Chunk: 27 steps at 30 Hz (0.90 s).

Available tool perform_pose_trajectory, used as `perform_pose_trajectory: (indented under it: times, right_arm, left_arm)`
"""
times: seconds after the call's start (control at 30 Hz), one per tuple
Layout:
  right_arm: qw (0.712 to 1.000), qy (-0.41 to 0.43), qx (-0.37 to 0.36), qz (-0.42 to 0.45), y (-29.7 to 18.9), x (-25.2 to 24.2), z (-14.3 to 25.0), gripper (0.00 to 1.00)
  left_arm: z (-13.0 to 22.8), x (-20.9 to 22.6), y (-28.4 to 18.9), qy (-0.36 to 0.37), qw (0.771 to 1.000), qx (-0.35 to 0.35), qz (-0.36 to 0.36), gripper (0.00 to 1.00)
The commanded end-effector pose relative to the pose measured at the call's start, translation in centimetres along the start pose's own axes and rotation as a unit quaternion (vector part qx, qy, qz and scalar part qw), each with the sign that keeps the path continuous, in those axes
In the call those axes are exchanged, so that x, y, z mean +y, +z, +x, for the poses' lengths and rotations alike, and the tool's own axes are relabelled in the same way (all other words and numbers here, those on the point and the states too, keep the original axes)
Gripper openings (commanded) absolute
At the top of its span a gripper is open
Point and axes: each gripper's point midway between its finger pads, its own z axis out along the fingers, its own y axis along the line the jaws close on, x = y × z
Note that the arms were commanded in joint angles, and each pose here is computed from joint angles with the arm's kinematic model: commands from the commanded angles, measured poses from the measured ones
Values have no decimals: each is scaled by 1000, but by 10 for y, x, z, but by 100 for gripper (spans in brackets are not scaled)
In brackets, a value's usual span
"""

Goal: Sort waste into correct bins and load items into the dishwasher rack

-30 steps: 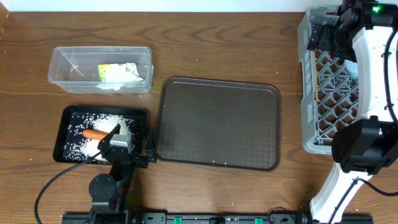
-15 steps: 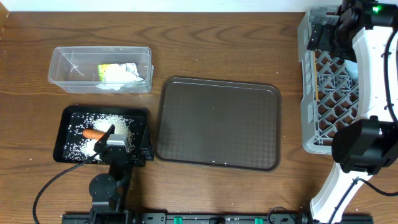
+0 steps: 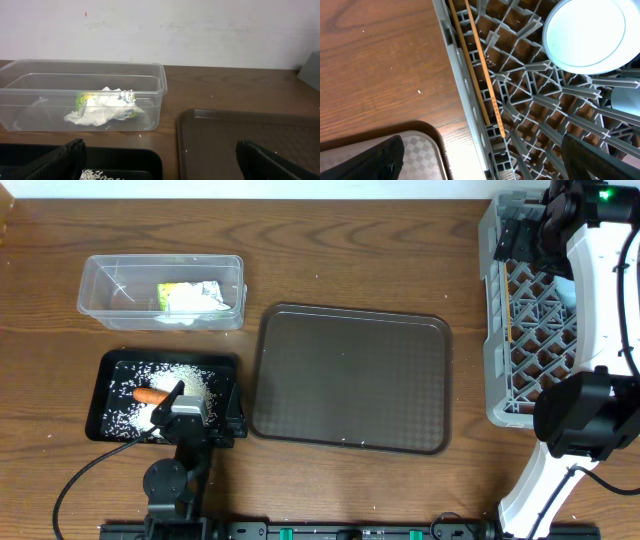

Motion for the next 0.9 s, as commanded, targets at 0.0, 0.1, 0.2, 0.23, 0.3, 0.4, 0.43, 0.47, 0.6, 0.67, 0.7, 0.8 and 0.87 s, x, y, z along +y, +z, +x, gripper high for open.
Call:
perform_pose_trajectory:
  times: [0.0, 0.1, 0.2, 0.23, 0.3, 0.4, 0.43, 0.47, 0.6, 0.67, 0.7, 0.8, 0.87]
  right_arm:
    - [1000, -6, -3, 7, -1, -3, -1, 99]
    - [1000, -6, -3, 7, -1, -3, -1, 99]
    - [1000, -6, -3, 7, -1, -3, -1, 99]
    - [1000, -6, -2, 7, 0, -3, -1, 99]
    - [1000, -6, -2, 7, 0, -3, -1, 99]
    - [1000, -6, -2, 7, 0, -3, -1, 99]
    - [1000, -6, -2, 7, 0, -3, -1, 99]
    - [1000, -6, -2, 7, 0, -3, -1, 99]
    - [1000, -7, -12, 3, -10, -1, -2, 99]
    - [1000, -8, -26, -1, -23, 0, -4, 99]
    - [999, -9, -35, -4, -32, 2, -5, 99]
    - [997, -11, -71, -17, -66, 5, -6, 99]
    - [995, -13, -95, -26, -90, 7, -6, 99]
  left_arm:
    - [15, 2, 1, 3, 1000, 19, -4, 98]
    - [15, 2, 1, 3, 1000, 19, -4, 98]
    - [15, 2, 1, 3, 1000, 19, -4, 98]
    - [15, 2, 1, 3, 1000, 19, -4, 98]
    - [15, 2, 1, 3, 1000, 19, -4, 98]
    - [15, 2, 1, 3, 1000, 19, -4, 98]
    - [15, 2, 1, 3, 1000, 19, -4, 98]
    - [15, 2, 1, 3, 1000, 19, -4, 98]
    - [15, 2, 1, 3, 1000, 19, -4, 98]
    - [15, 2, 1, 3, 1000, 19, -4, 98]
    - [15, 2, 1, 3, 1000, 19, -4, 98]
    - [15, 2, 1, 3, 1000, 19, -4, 98]
    - [15, 2, 1, 3, 1000, 19, -4, 98]
